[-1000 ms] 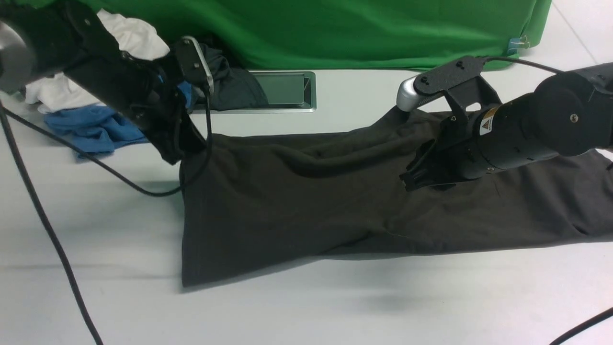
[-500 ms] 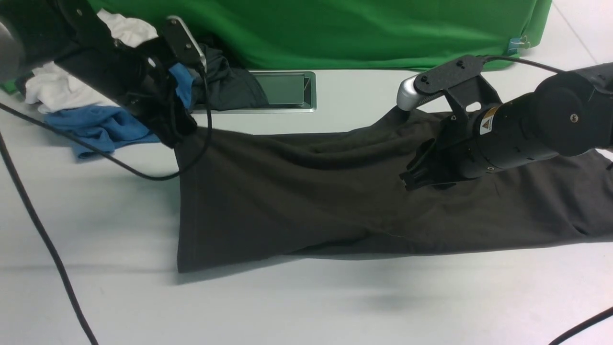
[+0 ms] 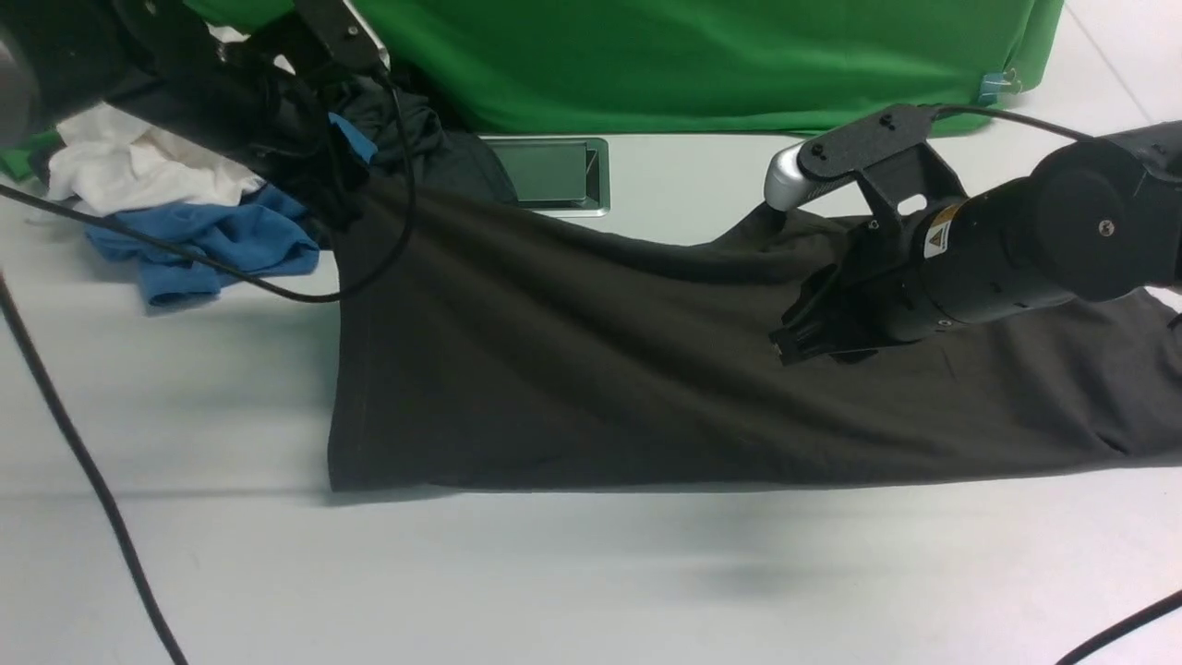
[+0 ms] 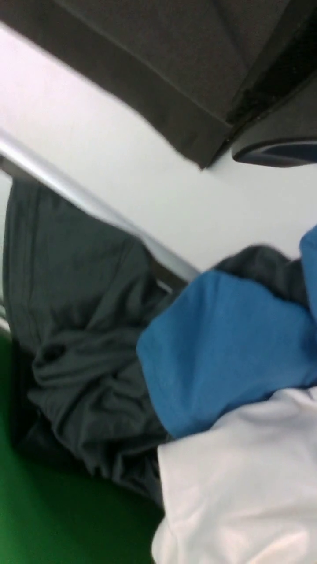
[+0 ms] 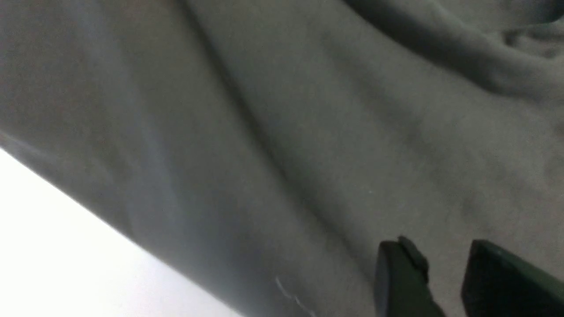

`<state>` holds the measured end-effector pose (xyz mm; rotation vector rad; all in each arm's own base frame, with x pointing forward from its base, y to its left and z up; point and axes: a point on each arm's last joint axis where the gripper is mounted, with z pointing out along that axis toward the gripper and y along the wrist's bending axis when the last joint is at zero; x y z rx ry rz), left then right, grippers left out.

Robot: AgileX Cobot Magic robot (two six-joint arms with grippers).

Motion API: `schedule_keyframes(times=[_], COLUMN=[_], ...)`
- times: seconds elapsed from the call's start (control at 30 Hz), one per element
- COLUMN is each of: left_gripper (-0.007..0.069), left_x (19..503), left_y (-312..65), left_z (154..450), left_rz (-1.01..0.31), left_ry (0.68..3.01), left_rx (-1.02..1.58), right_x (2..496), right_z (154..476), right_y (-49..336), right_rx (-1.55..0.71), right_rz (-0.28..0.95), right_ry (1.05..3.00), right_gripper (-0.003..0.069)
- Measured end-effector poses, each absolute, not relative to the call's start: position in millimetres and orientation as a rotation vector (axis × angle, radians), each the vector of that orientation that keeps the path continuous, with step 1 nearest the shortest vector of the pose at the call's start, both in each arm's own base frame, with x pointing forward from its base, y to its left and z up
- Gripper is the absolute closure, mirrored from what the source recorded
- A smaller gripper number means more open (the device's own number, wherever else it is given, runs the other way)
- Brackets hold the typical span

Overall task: Fold a long-sleeved shirt on a white desktop.
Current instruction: 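Fold the black garment in half by bringing its near edge over to the far edge, then pull the folded dark garment lengthwise by its ends to straighten it flat on the table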

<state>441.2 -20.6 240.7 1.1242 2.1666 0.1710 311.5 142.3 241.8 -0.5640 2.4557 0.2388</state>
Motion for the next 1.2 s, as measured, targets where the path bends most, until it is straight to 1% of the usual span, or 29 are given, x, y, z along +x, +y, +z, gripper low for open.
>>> schedule_keyframes(times=[0.07, 0.1, 0.13, 0.17, 0.27, 0.3, 0.33, 0.4, 0.43, 0.47, 0.5, 0.57, 0.6, 0.73, 0.77, 0.8, 0.87, 0.9, 0.93, 0.97, 1.0, 1.03, 1.07, 1.13, 1.2], left_gripper=[0.0604, 0.0604, 0.0604, 0.0604, 0.0604, 0.0604, 0.0604, 0.0601, 0.0594, 0.0584, 0.0563, 0.0521, 0.0503, 0.0368, 0.0283, 0.0274, 0.019, 0.0187, 0.0189, 0.0213, 0.0228, 0.0304, 0.0407, 0.053, 0.0567], left_x=[445.2, 450.7, 451.3, 454.8, 461.7, 464.1, 464.3, 465.3, 465.0, 464.5, 464.2, 464.2, 464.2, 464.2, 463.8, 463.4, 459.0, 458.3, 453.3, 448.2, 446.1, 435.3, 423.1, 397.4, 381.4], left_y=[-20.0, -19.1, -18.9, -18.3, -16.6, -16.0, -15.9, -15.8, -15.9, -16.2, -16.2, -16.1, -16.0, -16.1, -16.9, -17.1, -21.4, -22.7, -29.4, -36.4, -39.5, -53.2, -67.9, -95.1, -108.3], left_z=[233.5, 223.0, 222.1, 214.9, 205.3, 202.3, 202.0, 198.9, 197.8, 197.0, 196.7, 196.7, 196.7, 196.7, 197.5, 197.3, 202.6, 204.7, 212.9, 219.8, 223.8, 235.5, 245.4, 262.2, 267.9], left_rz=[0.179, 0.188, 0.19, 0.197, 0.225, 0.235, 0.236, 0.236, 0.231, 0.224, 0.223, 0.226, 0.227, 0.218, 0.172, 0.162, 0.036, 0.02, -0.052, -0.092, -0.098, -0.126, -0.149, -0.184, -0.204], left_ry=[2.169, 2.175, 2.174, 2.177, 2.167, 2.162, 2.161, 2.165, 2.17, 2.177, 2.18, 2.179, 2.179, 2.186, 2.217, 2.225, 2.295, 2.301, 2.327, 2.334, 2.329, 2.318, 2.302, 2.259, 2.241], left_rx=[1.113, 1.09, 1.088, 1.075, 1.031, 1.013, 1.012, 1.01, 1.013, 1.018, 1.022, 1.026, 1.027, 1.006, 0.924, 0.915, 0.758, 0.736, 0.67, 0.645, 0.65, 0.672, 0.705, 0.787, 0.832], right_x=[313.3, 317.1, 317.5, 320.2, 325.9, 327.4, 327.6, 328.7, 329.3, 329.3, 328.8, 328.4, 328.5, 330.6, 331.4, 331.0, 331.8, 332.0, 334.1, 335.9, 336.4, 339.0, 340.6, 341.8, 342.5], right_z=[242.0, 243.2, 243.4, 244.5, 244.4, 242.9, 242.7, 240.8, 239.9, 239.2, 238.2, 236.6, 236.1, 224.5, 214.2, 214.2, 196.0, 194.8, 187.3, 182.6, 182.1, 179.1, 178.3, 179.0, 180.4], right_y=[138.7, 130.5, 129.3, 121.9, 97.3, 82.9, 80.7, 60.0, 45.7, 34.0, 15.7, -6.8, -9.1, -51.1, -67.4, -70.8, -86.4, -86.5, -90.4, -91.7, -92.3, -93.7, -95.9, -100.7, -104.9], right_rx=[-0.534, -0.478, -0.473, -0.439, -0.35, -0.29, -0.28, -0.196, -0.133, -0.079, -0.005, 0.087, 0.096, 0.262, 0.314, 0.321, 0.353, 0.351, 0.355, 0.356, 0.355, 0.344, 0.334, 0.327, 0.332], right_rz=[0.239, 0.237, 0.236, 0.229, 0.2, 0.182, 0.179, 0.147, 0.125, 0.113, 0.093, 0.071, 0.069, 0.034, 0.02, 0.018, 0.005, 0.006, 0.003, 0.002, 0.001, -0.003, -0.013, -0.03, -0.04], right_ry=[2.462, 2.477, 2.479, 2.496, 2.55, 2.587, 2.593, 2.639, 2.663, 2.681, 2.704, 2.719, 2.72, 2.743, 2.767, 2.766, 2.812, 2.817, 2.823, 2.828, 2.826, 2.83, 2.831, 2.827, 2.821], right_gripper=[0.0419, 0.0419, 0.0419, 0.0416, 0.0379, 0.034, 0.0326, 0.0264, 0.0203, 0.0159, 0.0104, 0.0053, 0.005, 0.0028, 0.0027, 0.0027, 0.0027, 0.0027, 0.0027, 0.0026, 0.0025, 0.0022, 0.0022, 0.002, 0.002])
